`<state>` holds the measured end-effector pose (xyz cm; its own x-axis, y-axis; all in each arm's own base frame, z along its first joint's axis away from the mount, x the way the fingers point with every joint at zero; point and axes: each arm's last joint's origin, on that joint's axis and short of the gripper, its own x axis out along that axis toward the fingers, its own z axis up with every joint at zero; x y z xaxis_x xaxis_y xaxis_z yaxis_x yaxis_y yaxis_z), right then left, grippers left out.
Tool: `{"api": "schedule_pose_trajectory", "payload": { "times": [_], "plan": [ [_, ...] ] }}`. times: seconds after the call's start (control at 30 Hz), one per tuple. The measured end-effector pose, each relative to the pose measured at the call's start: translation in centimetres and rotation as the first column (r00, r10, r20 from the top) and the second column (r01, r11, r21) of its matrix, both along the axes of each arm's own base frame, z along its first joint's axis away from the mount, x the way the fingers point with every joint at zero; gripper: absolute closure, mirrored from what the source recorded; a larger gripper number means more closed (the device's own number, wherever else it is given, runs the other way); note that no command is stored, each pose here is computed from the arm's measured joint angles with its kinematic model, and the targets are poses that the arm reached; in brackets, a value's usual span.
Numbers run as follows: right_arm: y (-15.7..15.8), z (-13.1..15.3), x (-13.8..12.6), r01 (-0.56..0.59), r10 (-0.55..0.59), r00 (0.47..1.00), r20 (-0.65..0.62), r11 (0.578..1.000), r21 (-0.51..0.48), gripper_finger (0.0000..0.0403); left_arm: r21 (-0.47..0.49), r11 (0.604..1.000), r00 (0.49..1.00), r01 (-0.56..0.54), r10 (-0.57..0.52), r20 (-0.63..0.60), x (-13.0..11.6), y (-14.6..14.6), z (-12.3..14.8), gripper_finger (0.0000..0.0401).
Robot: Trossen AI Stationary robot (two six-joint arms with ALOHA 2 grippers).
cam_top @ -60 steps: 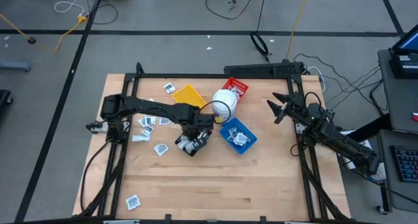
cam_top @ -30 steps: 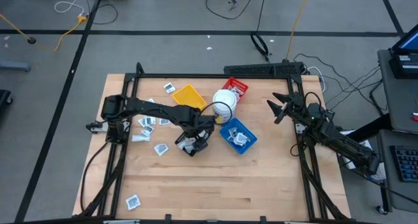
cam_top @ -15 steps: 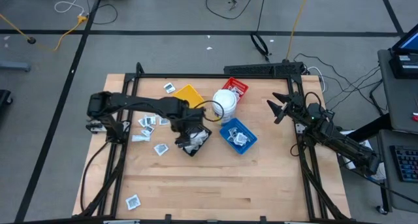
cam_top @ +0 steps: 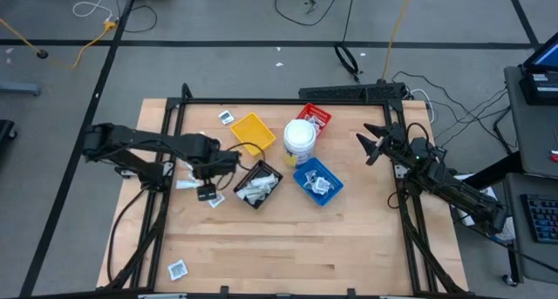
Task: Pick & Place First Aid Supplies
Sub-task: Put the bandage pack into the black bin
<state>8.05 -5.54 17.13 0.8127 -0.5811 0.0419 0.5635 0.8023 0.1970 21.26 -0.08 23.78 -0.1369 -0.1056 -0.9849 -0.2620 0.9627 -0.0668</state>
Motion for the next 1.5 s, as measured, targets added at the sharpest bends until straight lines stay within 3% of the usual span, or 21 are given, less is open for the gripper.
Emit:
{"api": "schedule_pose_trajectory", "payload": {
  "times": [0.3, 0.6, 0.83, 1.13, 1.5],
  "plan": [
    [0.0, 0.0, 0.0, 0.000, 0.000, 1.000, 0.000, 1.000, 0.000, 0.0149, 0.013, 0.997, 0.995, -0.073, 0.074, -0.064, -4.1, 0.0, -0.8, 0.0097],
    [0.0, 0.0, 0.0, 0.000, 0.000, 1.000, 0.000, 1.000, 0.000, 0.0149, 0.040, 0.973, 0.968, -0.226, 0.229, -0.105, -4.9, -0.2, -3.2, 0.0090],
    [0.0, 0.0, 0.0, 0.000, 0.000, 1.000, 0.000, 1.000, 0.000, 0.0149, 0.048, 0.965, 0.962, -0.257, 0.260, -0.077, -4.1, -0.7, -4.0, 0.0087],
    [0.0, 0.0, 0.0, 0.000, 0.000, 1.000, 0.000, 1.000, 0.000, 0.0149, 0.071, 0.957, 0.938, -0.281, 0.290, -0.190, -3.0, -1.0, -5.9, 0.0086],
    [0.0, 0.0, 0.0, 0.000, 0.000, 1.000, 0.000, 1.000, 0.000, 0.0149, 0.095, 0.972, 0.909, -0.215, 0.235, -0.344, -1.9, -1.0, -8.8, 0.0086]
  ]
}}
